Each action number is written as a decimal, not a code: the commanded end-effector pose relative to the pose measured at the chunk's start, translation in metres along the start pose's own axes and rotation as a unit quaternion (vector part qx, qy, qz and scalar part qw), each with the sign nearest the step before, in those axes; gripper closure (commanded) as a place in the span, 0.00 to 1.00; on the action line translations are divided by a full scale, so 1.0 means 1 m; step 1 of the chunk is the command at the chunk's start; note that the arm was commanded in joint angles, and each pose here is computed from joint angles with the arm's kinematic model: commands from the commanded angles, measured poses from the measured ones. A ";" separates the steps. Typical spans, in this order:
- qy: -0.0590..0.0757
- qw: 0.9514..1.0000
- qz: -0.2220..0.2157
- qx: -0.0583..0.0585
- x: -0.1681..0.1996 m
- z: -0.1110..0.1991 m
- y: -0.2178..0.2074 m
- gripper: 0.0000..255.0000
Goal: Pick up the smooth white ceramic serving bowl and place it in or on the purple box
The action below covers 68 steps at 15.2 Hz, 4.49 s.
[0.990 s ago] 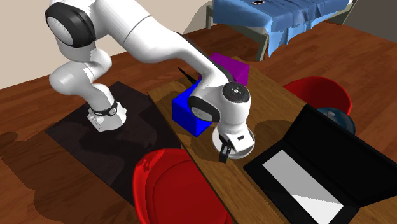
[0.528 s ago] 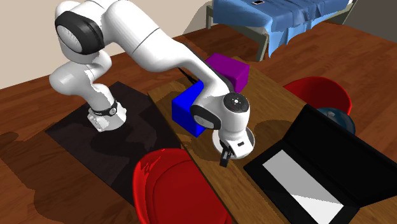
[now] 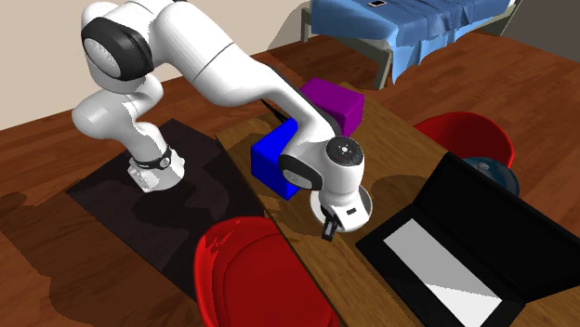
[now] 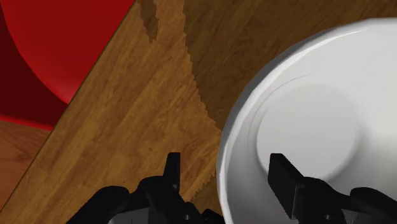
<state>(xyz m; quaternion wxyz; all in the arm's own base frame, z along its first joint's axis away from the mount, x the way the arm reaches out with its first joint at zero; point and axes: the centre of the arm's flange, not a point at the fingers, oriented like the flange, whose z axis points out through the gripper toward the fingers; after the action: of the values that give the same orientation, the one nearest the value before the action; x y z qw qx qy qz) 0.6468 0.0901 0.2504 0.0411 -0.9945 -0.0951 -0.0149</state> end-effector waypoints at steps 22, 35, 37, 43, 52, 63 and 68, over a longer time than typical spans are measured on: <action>0.000 1.000 0.000 0.000 0.003 -0.068 -0.005 1.00; 0.000 1.000 0.000 0.000 0.005 -0.137 -0.011 1.00; 0.000 1.000 0.000 0.000 0.006 -0.147 -0.012 1.00; 0.000 1.000 0.000 0.000 0.007 -0.179 -0.014 1.00; 0.000 1.000 0.000 0.000 0.004 -0.220 -0.030 1.00; 0.000 1.000 0.000 0.000 -0.048 -0.224 -0.165 1.00; 0.000 1.000 0.000 0.000 -0.072 -0.226 -0.227 1.00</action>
<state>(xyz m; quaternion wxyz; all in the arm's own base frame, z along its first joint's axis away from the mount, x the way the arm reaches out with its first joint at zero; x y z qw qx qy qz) 0.5373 0.2697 0.4881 0.0410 -0.9944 -0.0959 -0.0145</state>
